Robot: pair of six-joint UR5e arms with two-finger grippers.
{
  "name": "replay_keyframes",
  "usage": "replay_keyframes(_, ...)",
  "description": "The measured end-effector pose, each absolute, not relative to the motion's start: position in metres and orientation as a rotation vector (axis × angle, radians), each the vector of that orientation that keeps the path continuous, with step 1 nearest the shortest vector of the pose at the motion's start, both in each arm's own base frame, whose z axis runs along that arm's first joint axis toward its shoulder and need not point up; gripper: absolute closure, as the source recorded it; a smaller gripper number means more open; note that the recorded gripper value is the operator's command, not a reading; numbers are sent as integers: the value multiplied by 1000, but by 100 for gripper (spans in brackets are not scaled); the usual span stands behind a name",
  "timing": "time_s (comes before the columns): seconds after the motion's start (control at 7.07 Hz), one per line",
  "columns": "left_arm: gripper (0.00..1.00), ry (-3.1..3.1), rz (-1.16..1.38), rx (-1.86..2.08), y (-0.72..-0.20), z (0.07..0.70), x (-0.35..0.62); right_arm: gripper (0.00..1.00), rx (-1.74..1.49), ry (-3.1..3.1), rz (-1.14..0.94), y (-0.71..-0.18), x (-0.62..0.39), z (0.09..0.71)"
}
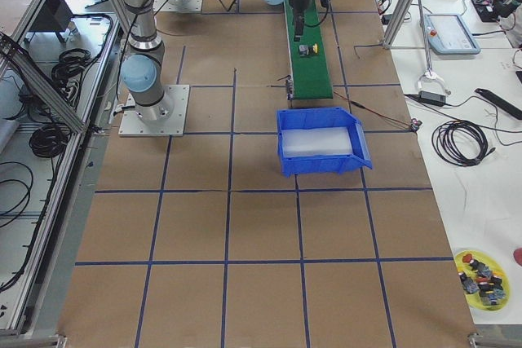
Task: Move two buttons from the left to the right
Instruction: 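Release the red button with the left gripper while the right gripper grasps the yellow button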
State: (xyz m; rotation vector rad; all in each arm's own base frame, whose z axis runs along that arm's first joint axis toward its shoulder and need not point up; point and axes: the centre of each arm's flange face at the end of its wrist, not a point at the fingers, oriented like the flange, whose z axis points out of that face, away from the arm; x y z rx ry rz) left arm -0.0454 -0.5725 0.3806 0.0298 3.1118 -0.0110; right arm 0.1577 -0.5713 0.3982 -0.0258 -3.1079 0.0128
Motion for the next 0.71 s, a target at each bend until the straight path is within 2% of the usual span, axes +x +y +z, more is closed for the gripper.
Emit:
replay_keyframes(0.28,0,3115,19,-41,-533,423,-82,0,-31,-3108,139,-604,159,370)
replay_keyframes(0.71,0,3113,49,-82,-507,446,-116,0,-28,-3165,154,-618,166,344)
